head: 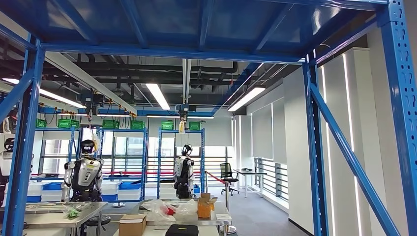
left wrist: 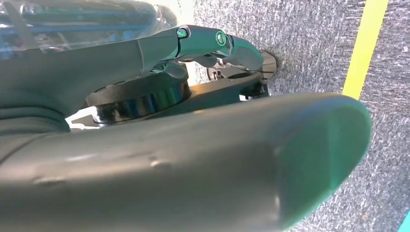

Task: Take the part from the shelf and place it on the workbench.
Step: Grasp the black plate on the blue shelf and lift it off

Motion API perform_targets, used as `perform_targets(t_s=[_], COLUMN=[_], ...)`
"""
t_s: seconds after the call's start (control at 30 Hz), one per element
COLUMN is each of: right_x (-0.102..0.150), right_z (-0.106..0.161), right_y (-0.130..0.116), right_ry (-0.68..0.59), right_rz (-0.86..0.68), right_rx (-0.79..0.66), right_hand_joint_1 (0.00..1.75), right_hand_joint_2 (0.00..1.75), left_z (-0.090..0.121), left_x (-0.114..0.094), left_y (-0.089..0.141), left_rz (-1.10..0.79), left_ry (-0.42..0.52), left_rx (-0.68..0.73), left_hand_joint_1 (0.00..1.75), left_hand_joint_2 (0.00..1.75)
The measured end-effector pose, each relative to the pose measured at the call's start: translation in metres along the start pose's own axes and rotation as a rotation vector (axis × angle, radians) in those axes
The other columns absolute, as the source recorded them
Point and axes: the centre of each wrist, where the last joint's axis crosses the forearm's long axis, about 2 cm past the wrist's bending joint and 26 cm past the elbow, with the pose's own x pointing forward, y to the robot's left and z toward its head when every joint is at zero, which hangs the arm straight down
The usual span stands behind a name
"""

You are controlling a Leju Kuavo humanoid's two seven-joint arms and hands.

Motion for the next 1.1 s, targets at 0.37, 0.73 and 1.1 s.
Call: perform_targets(t_s=[0.37,0.73,1.1], right_x=[-0.0070,-0.0082,-0.0069], right_z=[-0.0018,-0.0008,-0.0006], right_y=[-0.0027,-0.0005,-0.0061], right_ry=[0.020,0.017,0.004], right_rz=[-0.058,-0.114,-0.173], right_rx=[-0.013,-0.024,-0.054], right_hand_joint_1=[1.75,1.75,1.75], right_hand_joint_2=[0.00,0.00,1.75], left_z=[0.0008,0.0012,0.0018], left_x=[-0.0016,-0.0029,-0.0030], left_y=[-0.0015,-0.0026,-0.0054], left_rz=[0.005,0.006,0.017], left_ry=[0.000,-0.005,-0.011], left_rx=[-0.011,-0.025,-0.046], left_hand_joint_1=[0.00,0.00,0.00], left_hand_joint_2=[0.00,0.00,0.00])
